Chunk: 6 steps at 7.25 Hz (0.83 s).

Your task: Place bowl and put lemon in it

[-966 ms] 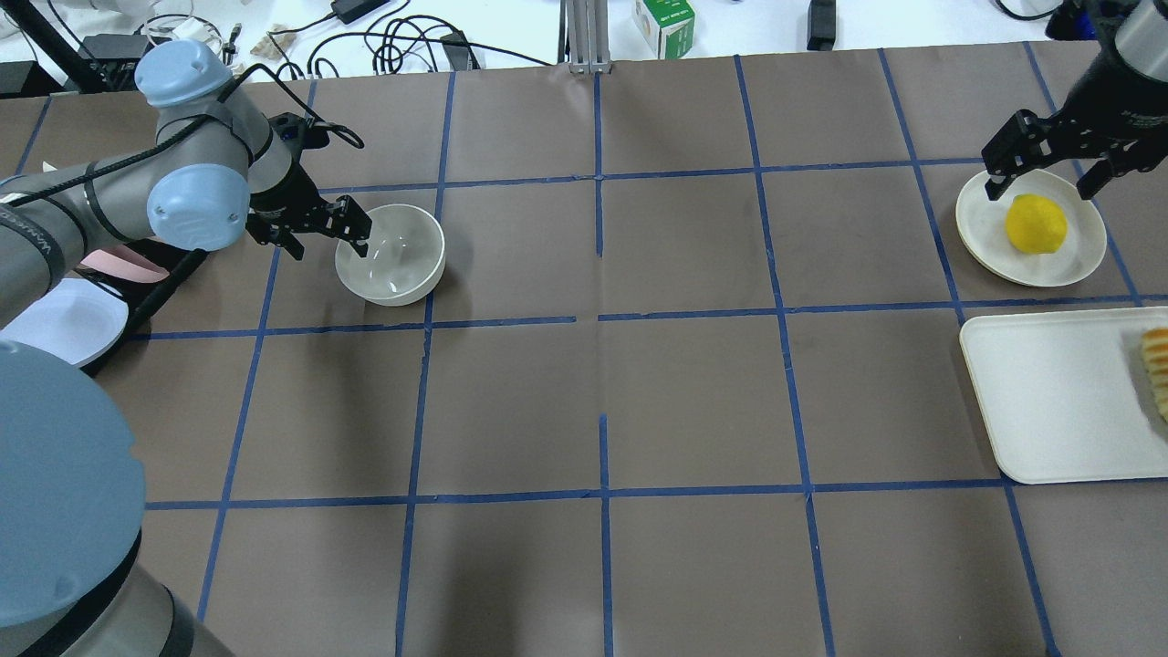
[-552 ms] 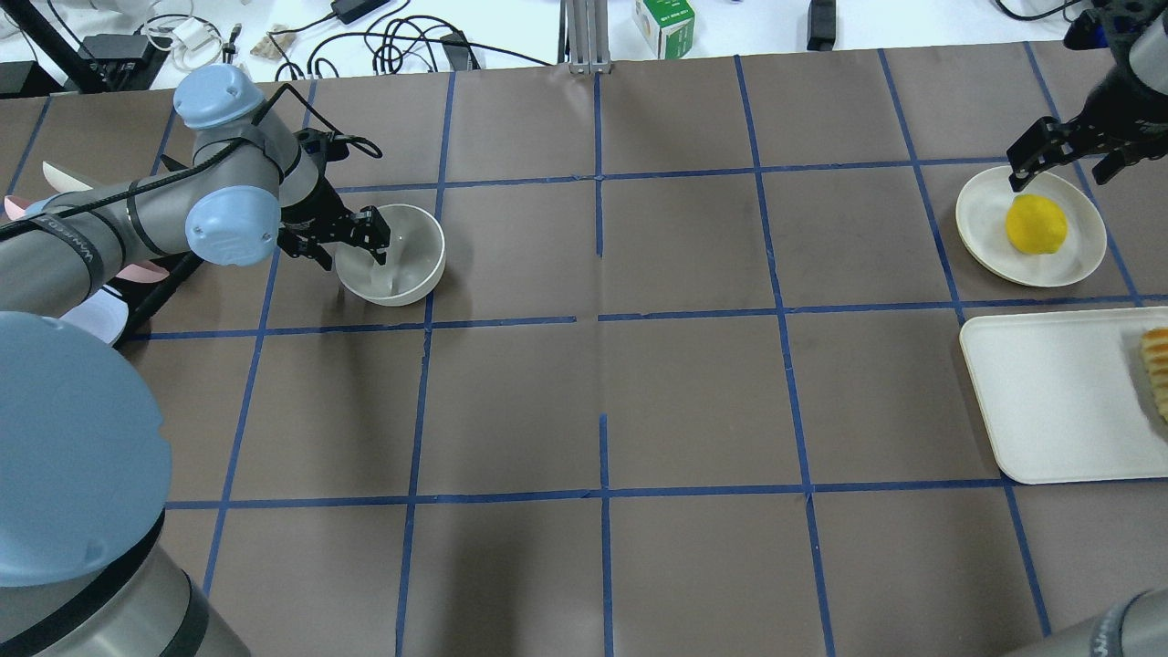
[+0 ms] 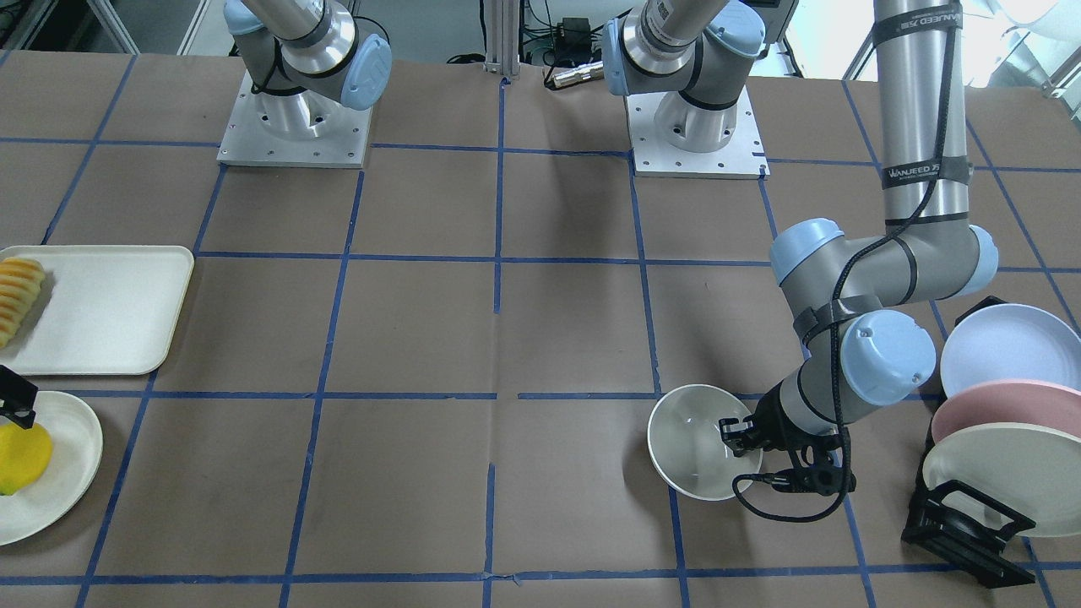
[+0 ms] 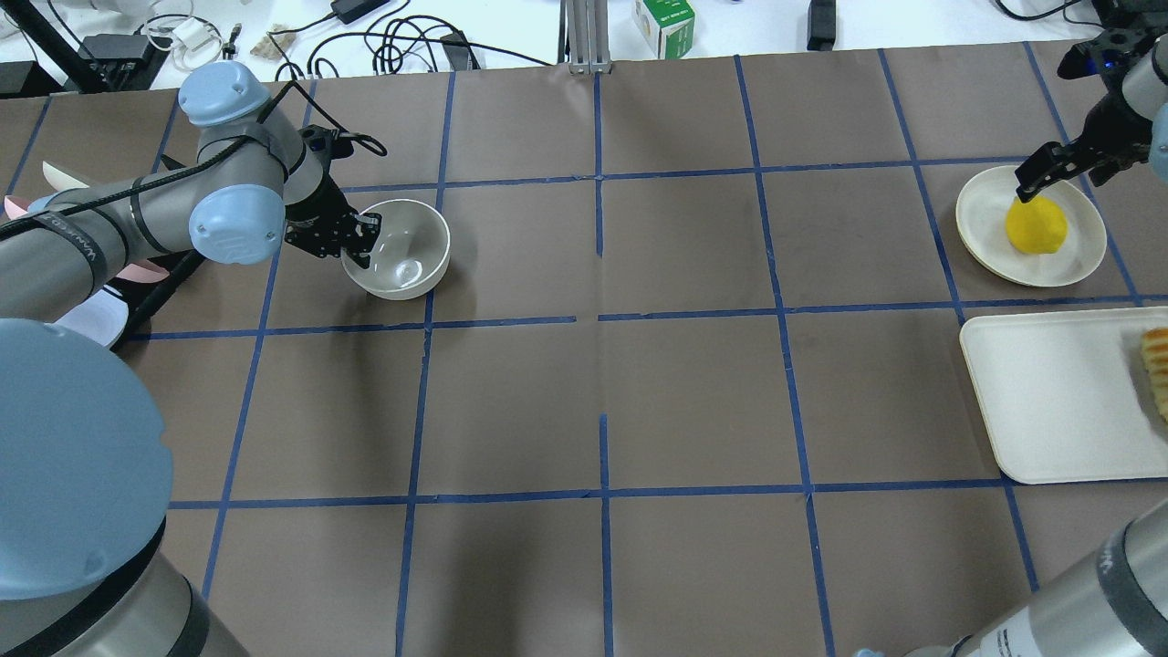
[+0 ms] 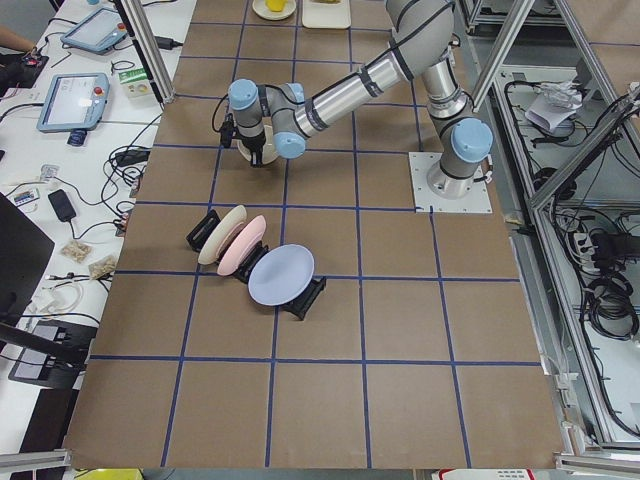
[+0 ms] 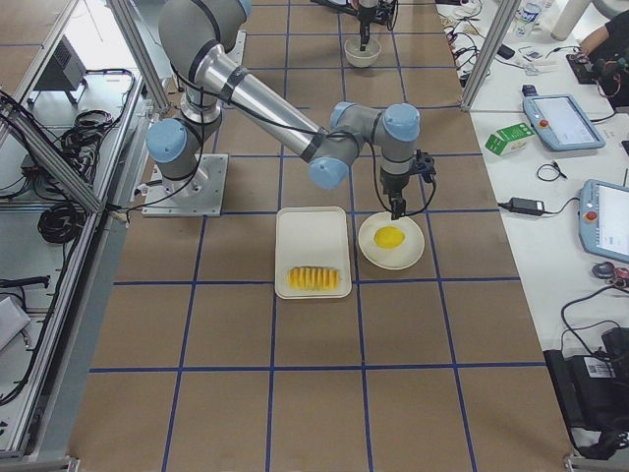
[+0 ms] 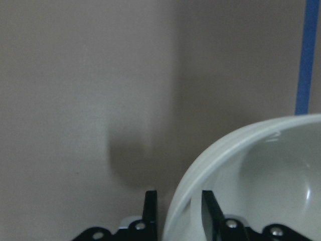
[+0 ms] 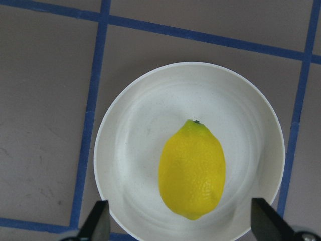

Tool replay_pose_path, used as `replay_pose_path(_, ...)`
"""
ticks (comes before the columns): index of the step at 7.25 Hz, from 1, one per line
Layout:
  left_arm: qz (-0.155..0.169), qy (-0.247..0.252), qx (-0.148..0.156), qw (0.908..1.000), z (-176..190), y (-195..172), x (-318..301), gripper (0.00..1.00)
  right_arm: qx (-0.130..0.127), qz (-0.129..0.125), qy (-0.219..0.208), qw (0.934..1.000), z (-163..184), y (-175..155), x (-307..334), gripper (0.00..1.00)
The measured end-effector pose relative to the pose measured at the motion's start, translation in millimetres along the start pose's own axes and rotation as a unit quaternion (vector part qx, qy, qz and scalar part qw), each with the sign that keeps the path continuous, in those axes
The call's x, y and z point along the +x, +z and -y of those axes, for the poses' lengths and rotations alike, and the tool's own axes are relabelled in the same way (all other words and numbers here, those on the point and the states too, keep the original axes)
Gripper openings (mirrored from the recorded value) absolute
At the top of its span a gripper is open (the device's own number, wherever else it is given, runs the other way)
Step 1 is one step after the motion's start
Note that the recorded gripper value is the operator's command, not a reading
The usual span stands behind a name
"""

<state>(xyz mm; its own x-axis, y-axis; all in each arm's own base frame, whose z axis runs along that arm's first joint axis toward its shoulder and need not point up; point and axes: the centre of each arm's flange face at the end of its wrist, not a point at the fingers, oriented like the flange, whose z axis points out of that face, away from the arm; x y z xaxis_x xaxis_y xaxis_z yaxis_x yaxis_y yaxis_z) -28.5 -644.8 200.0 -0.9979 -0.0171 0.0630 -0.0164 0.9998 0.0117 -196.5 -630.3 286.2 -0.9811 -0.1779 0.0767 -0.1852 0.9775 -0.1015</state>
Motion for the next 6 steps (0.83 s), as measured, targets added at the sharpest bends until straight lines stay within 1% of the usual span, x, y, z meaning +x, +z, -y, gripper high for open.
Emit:
replay_pose_path(2, 0.0, 0.004, 0.002, 1.0, -1.6, -12.3, 4.1, 0.0, 0.001, 0.008, -0.007, 0.9999, 1.7, 26.4, 14.9, 1.0)
replay_pose_path(4, -0.002, 0.019, 0.008, 0.9998, -6.5, -26.4, 19.7, 0.0, 0.007, 0.036, -0.001, 0.9993, -1.2, 51.7, 27.0, 1.0)
replay_pose_path(6, -0.003, 0.047, 0.015, 0.9988, -14.1, -41.7, 63.2, 0.0, 0.005, 0.052, 0.003, 0.9986, -2.3, 69.3, 29.5, 0.99)
